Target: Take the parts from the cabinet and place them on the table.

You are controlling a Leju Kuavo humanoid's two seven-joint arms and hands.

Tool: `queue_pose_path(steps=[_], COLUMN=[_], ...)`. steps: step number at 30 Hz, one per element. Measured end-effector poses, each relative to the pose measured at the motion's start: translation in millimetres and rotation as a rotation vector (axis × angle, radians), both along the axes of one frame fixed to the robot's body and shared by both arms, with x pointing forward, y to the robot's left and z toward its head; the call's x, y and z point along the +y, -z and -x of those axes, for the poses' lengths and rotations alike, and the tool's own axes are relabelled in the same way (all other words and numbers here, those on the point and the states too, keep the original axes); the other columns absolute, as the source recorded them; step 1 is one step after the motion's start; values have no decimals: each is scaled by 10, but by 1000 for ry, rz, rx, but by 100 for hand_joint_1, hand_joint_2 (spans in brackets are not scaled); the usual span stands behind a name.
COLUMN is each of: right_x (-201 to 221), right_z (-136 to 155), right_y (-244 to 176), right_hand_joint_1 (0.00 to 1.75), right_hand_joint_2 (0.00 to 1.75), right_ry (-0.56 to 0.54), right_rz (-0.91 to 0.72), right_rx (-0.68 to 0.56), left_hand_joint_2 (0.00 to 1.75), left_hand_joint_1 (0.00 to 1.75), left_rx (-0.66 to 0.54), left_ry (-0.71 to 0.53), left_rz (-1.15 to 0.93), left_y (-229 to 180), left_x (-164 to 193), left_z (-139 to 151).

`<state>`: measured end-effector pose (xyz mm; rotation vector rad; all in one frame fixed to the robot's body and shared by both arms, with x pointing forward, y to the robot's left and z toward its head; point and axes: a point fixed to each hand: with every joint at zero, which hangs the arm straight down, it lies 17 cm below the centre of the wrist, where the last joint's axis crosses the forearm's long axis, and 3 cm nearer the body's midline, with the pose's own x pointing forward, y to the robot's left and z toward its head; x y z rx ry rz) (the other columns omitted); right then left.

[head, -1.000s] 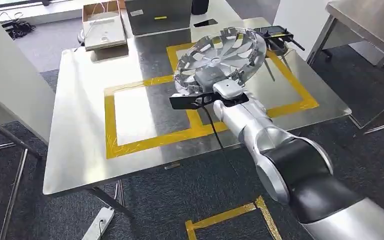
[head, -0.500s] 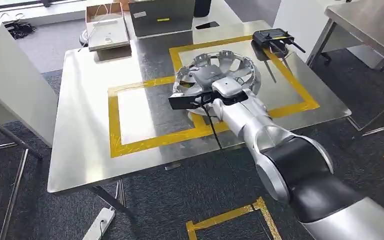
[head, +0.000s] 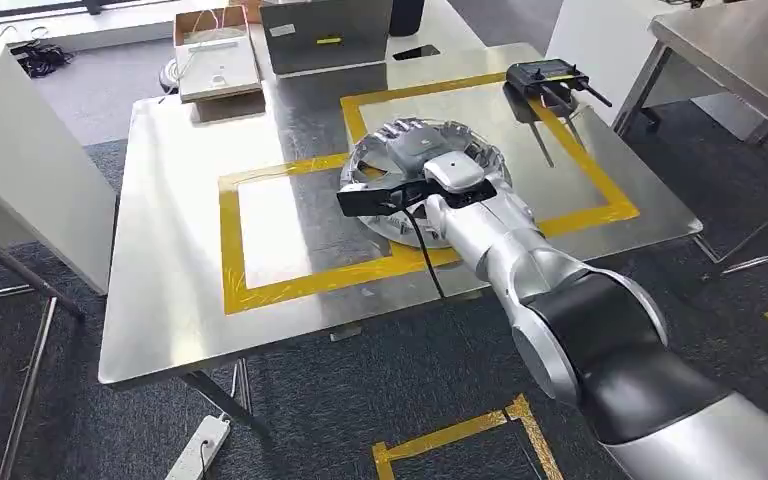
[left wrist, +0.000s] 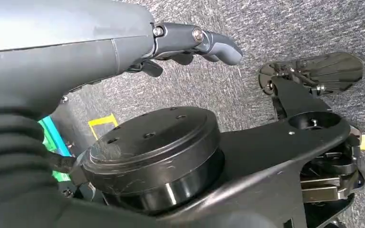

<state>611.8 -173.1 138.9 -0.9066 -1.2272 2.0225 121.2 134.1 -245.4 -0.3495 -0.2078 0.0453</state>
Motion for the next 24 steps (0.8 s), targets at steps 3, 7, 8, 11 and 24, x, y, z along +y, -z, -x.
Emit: queue_pose_path(steps=[3,7,8,11,24], right_x=[-16,-72,-82,-116,-329], right_z=[-9,-21,-23,-29,-87], right_y=[-15,-19,-20,-19,-75], right_hand_joint_1=[0,0,0,0,0], right_hand_joint_2=[0,0,0,0,0], right_ry=[3,8,9,13,36], right_rz=[-7,-4,-3,0,23], right_rx=[-5,-11,-12,-13,-27], left_hand_joint_2=[0,0,0,0,0], left_hand_joint_1=[0,0,0,0,0], left_rx=[-8,-34,-37,-35,-26], left_ry=[-2,0,-1,1,12], left_rz=[0,-3,-4,-4,-12], left_y=[-2,-10,-10,-8,4], left_x=[1,6,10,12,49], left_z=[-12,-48,-53,-47,-35])
